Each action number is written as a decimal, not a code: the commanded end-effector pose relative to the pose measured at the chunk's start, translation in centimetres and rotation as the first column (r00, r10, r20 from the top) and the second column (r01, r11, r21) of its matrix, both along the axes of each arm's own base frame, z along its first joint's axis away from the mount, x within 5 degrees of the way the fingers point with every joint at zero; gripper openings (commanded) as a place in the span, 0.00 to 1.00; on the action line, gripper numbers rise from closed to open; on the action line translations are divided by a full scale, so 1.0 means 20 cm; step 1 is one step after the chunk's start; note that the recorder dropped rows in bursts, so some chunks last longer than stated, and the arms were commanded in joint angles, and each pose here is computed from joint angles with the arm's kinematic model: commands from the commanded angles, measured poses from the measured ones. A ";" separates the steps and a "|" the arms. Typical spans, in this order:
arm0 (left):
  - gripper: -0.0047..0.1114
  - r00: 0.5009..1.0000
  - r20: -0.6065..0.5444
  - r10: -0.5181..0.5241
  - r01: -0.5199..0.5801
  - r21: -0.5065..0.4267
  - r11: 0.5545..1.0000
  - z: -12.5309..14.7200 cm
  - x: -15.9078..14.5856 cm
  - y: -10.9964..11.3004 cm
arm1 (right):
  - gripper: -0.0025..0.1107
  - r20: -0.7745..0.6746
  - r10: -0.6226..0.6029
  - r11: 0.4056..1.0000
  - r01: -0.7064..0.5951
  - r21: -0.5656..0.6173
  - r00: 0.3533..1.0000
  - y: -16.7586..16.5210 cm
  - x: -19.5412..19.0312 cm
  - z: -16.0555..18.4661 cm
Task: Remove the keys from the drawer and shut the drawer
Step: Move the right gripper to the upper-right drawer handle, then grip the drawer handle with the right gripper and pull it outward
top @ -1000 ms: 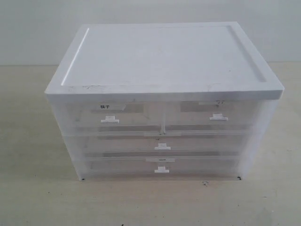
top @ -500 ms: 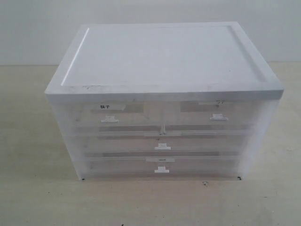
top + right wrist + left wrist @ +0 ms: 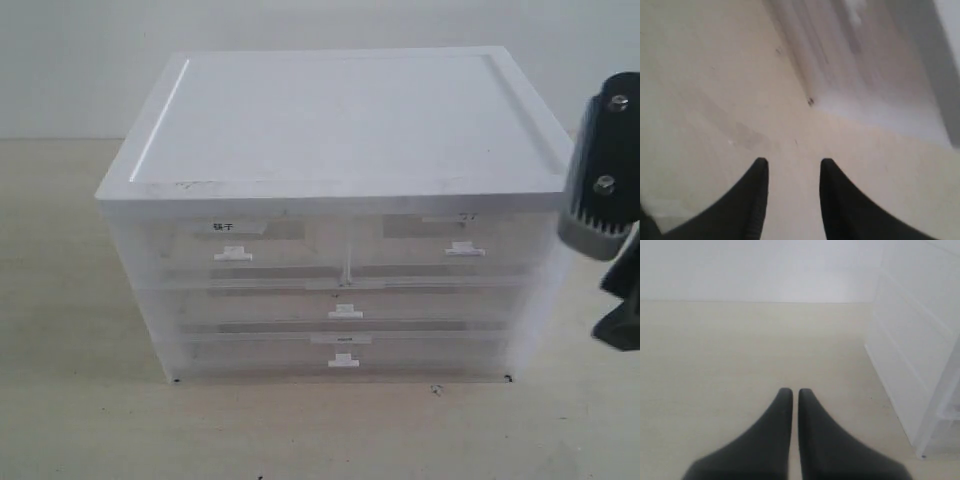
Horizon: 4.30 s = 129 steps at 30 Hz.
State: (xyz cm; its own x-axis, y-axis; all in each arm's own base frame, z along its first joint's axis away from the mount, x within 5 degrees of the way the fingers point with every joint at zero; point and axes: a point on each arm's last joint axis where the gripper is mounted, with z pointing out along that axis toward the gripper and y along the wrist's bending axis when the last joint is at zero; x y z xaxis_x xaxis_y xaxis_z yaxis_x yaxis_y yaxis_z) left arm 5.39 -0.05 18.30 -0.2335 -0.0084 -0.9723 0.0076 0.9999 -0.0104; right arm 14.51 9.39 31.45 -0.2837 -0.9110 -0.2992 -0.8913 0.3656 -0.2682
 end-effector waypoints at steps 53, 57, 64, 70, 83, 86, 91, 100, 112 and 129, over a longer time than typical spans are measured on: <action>0.08 1.000 0.012 -0.001 0.001 0.003 1.000 0.01 0.00 0.00 | 0.30 0.567 0.401 0.915 -0.286 -0.285 0.719 0.30 -0.02 -0.35; 0.08 1.000 0.012 -0.001 0.001 0.003 1.000 0.01 0.00 0.00 | 0.30 0.614 0.370 0.928 -0.240 -0.286 0.698 0.29 -0.01 -0.33; 0.08 1.000 0.012 -0.001 0.001 0.003 1.000 0.01 0.00 0.00 | 0.30 0.636 0.345 0.938 -0.228 -0.262 0.690 0.29 0.00 -0.33; 0.08 1.000 0.012 -0.001 0.001 0.003 1.000 0.01 0.00 0.00 | 0.30 0.638 0.321 0.946 -0.210 -0.245 0.700 0.27 0.01 -0.34; 0.08 1.000 0.012 -0.001 0.001 0.003 1.000 0.01 0.00 0.00 | 0.30 0.631 0.286 0.958 -0.208 -0.197 0.721 0.25 0.05 -0.34; 0.08 1.000 0.012 -0.001 0.001 0.003 1.000 0.01 0.00 0.00 | 0.29 0.631 0.282 0.959 -0.203 -0.197 0.722 0.25 0.05 -0.34; 0.08 1.000 0.012 -0.001 0.001 0.003 1.000 0.01 0.00 0.00 | 0.29 0.631 0.269 0.963 -0.200 -0.180 0.728 0.25 0.05 -0.34; 0.08 1.000 0.012 -0.001 0.001 0.003 1.000 0.01 0.00 0.00 | 0.29 0.620 0.275 0.961 -0.210 -0.178 0.735 0.25 0.04 -0.37; 0.08 1.000 0.012 -0.001 0.001 0.003 1.000 0.01 0.00 0.00 | 0.12 0.620 0.303 0.953 -0.230 -0.197 0.724 0.25 0.03 -0.39; 0.08 1.000 0.012 -0.001 0.001 0.003 1.000 0.01 0.00 0.00 | 0.02 0.595 0.241 0.970 -0.213 -0.119 0.767 0.19 -0.02 -0.34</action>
State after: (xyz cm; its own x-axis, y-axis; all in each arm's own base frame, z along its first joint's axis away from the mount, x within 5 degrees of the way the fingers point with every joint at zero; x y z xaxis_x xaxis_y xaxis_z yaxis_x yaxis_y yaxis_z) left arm 5.39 -0.05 18.30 -0.2335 -0.0084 -0.9723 0.0076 0.9999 -0.0104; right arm 14.62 13.68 24.54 0.1679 -0.9477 -0.2715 -0.5678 0.1322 -0.8125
